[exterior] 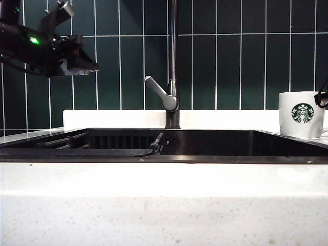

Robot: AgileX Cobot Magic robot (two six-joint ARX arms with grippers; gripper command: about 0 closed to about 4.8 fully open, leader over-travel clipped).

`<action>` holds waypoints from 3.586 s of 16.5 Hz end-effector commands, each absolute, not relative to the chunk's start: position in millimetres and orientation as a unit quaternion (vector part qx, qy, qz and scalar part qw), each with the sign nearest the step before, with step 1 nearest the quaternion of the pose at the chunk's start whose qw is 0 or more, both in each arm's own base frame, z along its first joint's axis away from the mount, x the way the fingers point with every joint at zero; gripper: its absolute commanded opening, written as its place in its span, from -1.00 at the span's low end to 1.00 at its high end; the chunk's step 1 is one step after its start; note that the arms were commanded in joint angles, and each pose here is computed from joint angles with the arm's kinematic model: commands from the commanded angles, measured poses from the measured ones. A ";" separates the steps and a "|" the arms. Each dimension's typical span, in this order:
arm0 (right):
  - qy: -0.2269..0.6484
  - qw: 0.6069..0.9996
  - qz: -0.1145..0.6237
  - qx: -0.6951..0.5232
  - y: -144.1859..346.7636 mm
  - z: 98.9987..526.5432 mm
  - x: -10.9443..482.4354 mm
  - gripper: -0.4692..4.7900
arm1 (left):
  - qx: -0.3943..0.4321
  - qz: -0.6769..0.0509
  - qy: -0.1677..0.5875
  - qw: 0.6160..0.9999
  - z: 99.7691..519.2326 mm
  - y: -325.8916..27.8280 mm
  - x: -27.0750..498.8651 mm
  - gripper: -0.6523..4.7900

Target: Pick up the mug next to the sink, go to the faucet to get some water, pour the water into the sink, and finally put the mug back to its place.

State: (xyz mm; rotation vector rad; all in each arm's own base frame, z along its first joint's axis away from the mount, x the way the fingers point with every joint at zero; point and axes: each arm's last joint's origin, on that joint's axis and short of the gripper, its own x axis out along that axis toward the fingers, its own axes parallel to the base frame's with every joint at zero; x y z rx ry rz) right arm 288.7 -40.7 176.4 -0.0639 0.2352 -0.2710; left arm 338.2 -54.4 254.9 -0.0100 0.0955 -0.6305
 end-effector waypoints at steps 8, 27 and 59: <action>0.095 0.989 -0.099 -0.060 -52.8 178.5 307.7 0.12 | -0.007 -0.327 0.055 0.944 246.9 -56.2 342.7 -0.08; 0.095 0.989 -0.100 -0.060 -53.1 174.6 309.5 -0.82 | -0.010 -0.335 0.064 0.940 245.1 -56.6 342.2 -0.08; 0.061 0.974 0.218 0.012 118.0 335.3 354.9 -0.83 | -0.035 -0.450 0.052 0.891 251.4 -116.6 446.7 -0.08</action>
